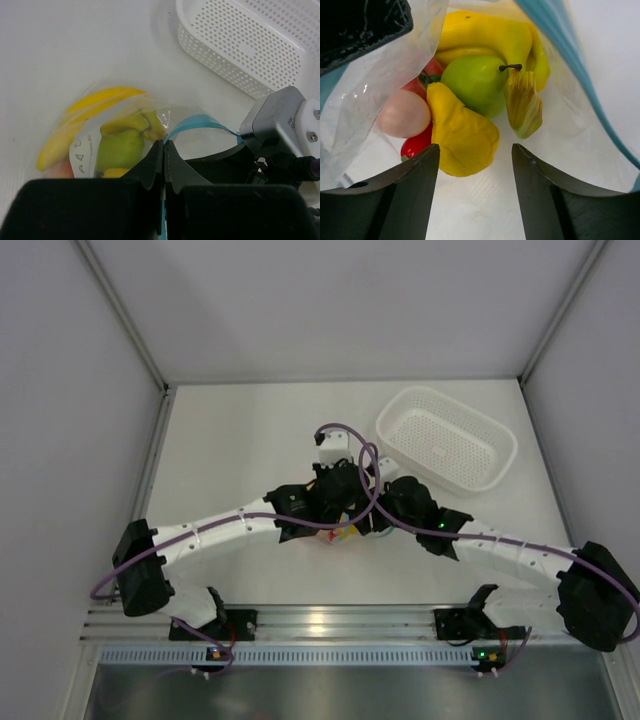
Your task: Open the zip-top bag and remove the fake food
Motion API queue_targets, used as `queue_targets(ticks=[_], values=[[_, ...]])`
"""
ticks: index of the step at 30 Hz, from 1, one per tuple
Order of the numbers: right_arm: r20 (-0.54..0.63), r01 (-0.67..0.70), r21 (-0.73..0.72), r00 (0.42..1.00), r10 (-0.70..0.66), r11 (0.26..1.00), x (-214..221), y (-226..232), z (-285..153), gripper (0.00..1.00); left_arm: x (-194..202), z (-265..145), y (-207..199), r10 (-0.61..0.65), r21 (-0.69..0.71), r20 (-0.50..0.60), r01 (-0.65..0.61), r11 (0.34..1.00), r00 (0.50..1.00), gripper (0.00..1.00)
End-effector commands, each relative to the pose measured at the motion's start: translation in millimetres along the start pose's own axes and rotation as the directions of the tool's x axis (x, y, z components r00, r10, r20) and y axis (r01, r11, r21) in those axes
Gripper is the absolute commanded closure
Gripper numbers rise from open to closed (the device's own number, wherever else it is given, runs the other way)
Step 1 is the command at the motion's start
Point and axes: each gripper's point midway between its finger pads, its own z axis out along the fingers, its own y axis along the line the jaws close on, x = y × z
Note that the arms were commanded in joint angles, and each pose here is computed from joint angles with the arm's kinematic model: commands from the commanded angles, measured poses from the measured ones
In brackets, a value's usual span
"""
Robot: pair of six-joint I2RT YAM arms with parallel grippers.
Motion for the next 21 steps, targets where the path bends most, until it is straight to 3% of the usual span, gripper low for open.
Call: queue_targets(ticks=[1, 9, 18, 21], values=[[0.149, 0.073, -0.056, 0.987, -0.064, 0.996, -27, 13, 9, 0.38, -6, -4, 0, -0.03, 0.038, -0.004, 0.031, 0.999, 1.0, 1.0], [0.124, 0.045, -0.145, 0.992, -0.027, 0.988, -6, 34, 31, 0.34, 17, 2, 12, -0.027, 0.019, -0.053, 0.028, 0.999, 0.998, 1.0], [0.112, -0.157, -0.178, 0.977, 0.179, 0.971, 14, 49, 61, 0.37, 36, 2, 28, -0.074, -0.014, -0.077, 0.073, 0.997, 0.994, 1.0], [0.098, -0.171, -0.163, 0.977, 0.188, 0.972, 28, 52, 75, 0.28, 41, 0, 29, -0.091, -0.011, -0.086, 0.091, 0.996, 0.992, 1.0]])
